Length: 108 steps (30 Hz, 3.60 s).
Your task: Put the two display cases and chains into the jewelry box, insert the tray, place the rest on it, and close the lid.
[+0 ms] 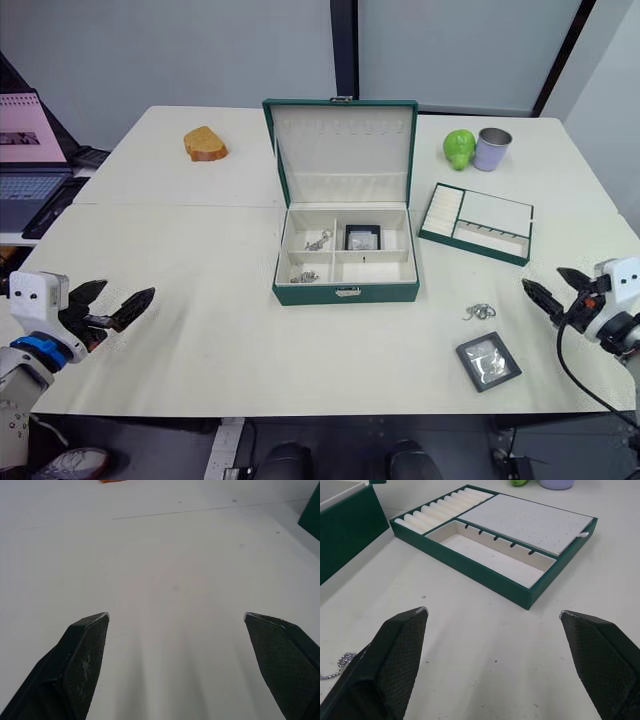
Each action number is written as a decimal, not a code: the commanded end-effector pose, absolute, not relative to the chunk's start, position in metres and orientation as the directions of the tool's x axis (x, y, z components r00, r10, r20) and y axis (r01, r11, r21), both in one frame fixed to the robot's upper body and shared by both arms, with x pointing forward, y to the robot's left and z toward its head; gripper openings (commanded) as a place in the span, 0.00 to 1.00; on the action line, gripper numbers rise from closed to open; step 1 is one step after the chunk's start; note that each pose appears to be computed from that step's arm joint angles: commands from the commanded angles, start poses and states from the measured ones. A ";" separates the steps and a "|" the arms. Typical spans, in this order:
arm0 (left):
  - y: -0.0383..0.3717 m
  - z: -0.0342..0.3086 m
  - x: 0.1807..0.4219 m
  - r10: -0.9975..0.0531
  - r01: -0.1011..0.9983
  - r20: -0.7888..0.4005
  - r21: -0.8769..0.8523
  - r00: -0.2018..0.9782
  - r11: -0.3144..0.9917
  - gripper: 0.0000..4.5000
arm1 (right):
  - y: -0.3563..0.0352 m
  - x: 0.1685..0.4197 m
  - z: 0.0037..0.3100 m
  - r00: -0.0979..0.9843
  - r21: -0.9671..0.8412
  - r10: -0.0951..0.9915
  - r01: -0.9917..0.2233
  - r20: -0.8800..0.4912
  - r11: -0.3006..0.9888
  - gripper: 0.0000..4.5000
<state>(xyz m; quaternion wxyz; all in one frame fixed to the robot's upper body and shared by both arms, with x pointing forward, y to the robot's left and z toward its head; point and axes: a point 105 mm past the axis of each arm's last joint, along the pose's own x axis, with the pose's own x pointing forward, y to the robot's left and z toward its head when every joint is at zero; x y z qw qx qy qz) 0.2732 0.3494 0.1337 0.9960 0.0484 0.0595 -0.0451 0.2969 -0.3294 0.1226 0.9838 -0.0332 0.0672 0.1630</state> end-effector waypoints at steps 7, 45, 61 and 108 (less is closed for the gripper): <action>0.350 0.137 0.278 -0.038 0.042 -0.059 0.073 0.998 0.996 1.00 | -0.335 0.294 0.126 0.960 -0.077 0.266 -0.273 -0.092 0.959 1.00; 0.169 0.247 0.283 -0.800 0.784 -0.065 0.261 0.597 0.564 1.00 | -0.265 0.312 0.205 0.674 -0.176 0.691 -0.737 -0.260 0.653 1.00; 0.097 0.204 0.246 -0.945 0.966 -0.323 0.255 0.040 -0.047 1.00 | -0.243 0.252 0.176 0.352 -0.133 0.719 -0.929 -0.599 0.344 1.00; 0.077 0.180 0.229 -0.913 0.921 -0.398 0.316 -0.088 -0.226 1.00 | -0.241 0.217 0.105 0.069 -0.191 0.566 -0.968 -0.822 -0.160 0.10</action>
